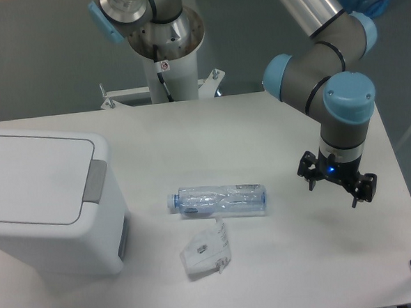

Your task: Open the trash can

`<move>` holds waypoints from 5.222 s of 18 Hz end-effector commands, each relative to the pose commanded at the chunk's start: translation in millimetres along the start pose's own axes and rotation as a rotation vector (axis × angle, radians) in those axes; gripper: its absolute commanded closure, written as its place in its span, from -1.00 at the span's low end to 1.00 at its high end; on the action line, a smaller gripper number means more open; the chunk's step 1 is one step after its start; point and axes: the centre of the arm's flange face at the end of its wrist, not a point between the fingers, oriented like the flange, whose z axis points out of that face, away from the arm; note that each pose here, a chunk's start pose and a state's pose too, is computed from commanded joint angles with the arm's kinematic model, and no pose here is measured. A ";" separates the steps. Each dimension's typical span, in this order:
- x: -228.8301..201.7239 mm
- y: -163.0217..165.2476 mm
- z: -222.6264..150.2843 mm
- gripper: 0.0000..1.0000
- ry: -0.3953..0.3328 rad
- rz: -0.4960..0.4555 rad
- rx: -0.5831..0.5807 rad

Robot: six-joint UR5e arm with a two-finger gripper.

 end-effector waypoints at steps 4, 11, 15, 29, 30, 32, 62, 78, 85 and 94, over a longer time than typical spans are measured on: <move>0.0 0.0 0.0 -1.00 0.000 -0.003 0.000; 2.6 -9.3 -5.5 -1.00 -0.013 -0.014 0.009; 5.0 -17.7 -12.3 -1.00 -0.011 -0.099 0.047; 48.7 -94.4 -106.7 -1.00 0.106 -0.595 0.370; 57.5 -105.4 -113.0 -1.00 0.111 -0.582 0.380; 71.2 -119.1 -135.0 -1.00 0.114 -0.558 0.420; 222.9 -184.8 -208.4 -1.00 0.321 -0.531 0.552; 228.3 -189.4 -203.7 -1.00 0.330 -0.527 0.541; 229.5 -189.1 -200.0 -1.00 0.336 -0.528 0.536; 226.1 -189.3 -214.8 -1.00 0.317 -0.520 0.558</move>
